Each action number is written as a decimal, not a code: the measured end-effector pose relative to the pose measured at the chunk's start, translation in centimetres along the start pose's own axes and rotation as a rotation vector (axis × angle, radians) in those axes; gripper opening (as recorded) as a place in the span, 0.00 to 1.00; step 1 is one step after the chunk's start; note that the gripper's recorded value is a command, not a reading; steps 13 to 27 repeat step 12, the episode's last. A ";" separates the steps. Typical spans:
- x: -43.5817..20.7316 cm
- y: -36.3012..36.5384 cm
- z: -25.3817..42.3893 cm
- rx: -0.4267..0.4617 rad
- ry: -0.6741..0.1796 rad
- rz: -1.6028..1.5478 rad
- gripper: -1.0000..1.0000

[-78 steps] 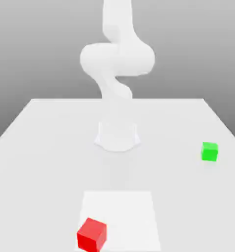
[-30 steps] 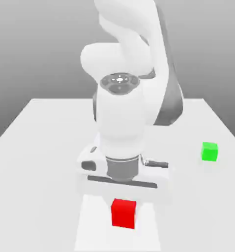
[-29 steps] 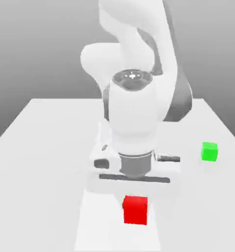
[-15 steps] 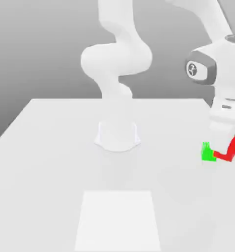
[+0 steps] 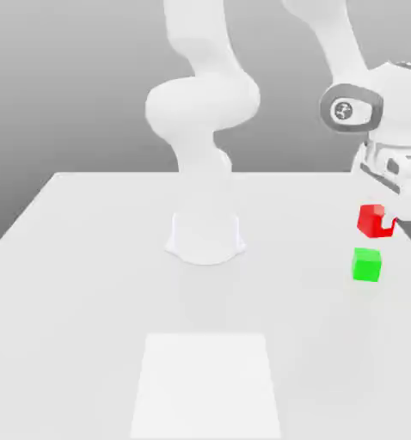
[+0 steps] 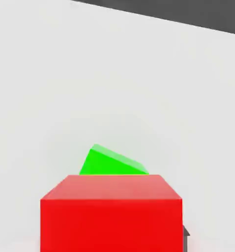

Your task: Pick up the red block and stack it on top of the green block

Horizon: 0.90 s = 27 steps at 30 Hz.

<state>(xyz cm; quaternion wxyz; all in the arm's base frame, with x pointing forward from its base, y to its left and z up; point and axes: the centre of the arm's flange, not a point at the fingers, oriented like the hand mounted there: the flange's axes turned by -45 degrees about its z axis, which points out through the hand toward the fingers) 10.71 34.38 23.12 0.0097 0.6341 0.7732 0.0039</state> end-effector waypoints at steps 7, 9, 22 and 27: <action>0.0 0.0 2.9 0.001 0.003 0.002 0.00; -0.1 -0.2 3.9 0.006 0.005 0.000 0.00; -0.2 -0.6 4.9 0.014 0.008 -0.006 1.00; -0.2 -0.6 4.9 0.014 0.008 -0.006 1.00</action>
